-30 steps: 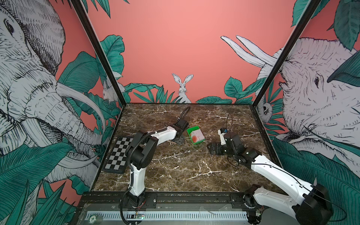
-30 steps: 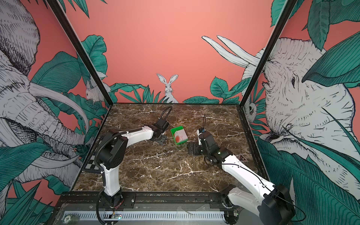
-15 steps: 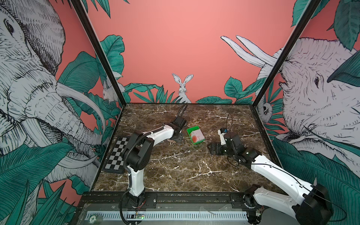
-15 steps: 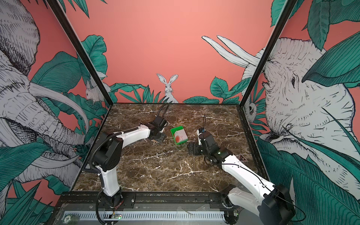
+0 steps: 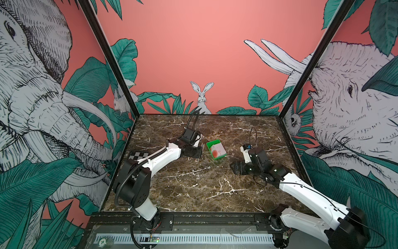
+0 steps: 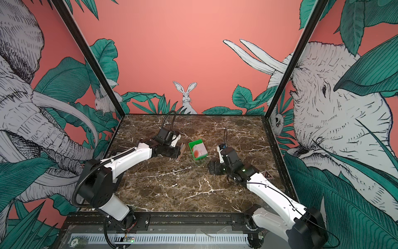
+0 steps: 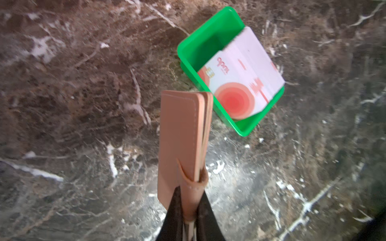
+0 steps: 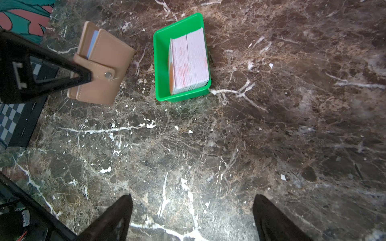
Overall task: Insert credit cards into a card holder
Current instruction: Pick up the card holder from the center of the table, then place the card holder at the bottom-center of the table.
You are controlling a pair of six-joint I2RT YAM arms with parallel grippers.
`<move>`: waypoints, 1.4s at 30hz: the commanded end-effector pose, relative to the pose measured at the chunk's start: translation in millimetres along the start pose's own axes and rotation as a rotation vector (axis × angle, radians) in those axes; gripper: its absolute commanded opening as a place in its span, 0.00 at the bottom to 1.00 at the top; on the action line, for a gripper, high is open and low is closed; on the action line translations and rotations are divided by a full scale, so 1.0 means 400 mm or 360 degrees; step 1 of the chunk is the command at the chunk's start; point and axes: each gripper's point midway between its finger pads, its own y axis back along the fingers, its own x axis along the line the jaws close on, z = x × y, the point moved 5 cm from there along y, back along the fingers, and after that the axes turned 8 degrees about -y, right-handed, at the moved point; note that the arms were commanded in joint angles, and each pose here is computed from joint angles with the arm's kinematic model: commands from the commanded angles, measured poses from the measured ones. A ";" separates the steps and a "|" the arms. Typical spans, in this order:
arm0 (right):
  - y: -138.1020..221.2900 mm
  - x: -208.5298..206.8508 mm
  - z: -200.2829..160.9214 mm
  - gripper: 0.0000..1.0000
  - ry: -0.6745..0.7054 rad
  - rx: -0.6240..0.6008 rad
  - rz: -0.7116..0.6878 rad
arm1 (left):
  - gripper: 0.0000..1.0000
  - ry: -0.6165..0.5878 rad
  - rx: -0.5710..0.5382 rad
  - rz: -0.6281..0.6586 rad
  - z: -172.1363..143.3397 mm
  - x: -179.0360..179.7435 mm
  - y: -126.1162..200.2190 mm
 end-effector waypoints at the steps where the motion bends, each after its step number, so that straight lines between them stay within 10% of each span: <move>1: 0.012 -0.001 -0.036 0.88 0.0018 0.0094 0.0035 | 0.02 0.0155 -0.0044 -0.0314 -0.033 -0.051 0.022; 16: 0.010 0.030 -0.085 0.75 -0.0020 0.0222 0.0261 | 0.03 0.0378 -0.0036 -0.1045 -0.166 -0.167 -0.023; 27: -0.009 0.004 -0.113 0.74 -0.0114 0.0284 0.0179 | 0.06 0.0447 0.0134 -0.1063 -0.267 -0.157 -0.107; 42: -0.015 -0.030 -0.159 0.71 -0.0193 0.0231 0.0090 | 0.50 0.0319 0.0244 -0.0575 -0.264 -0.096 -0.092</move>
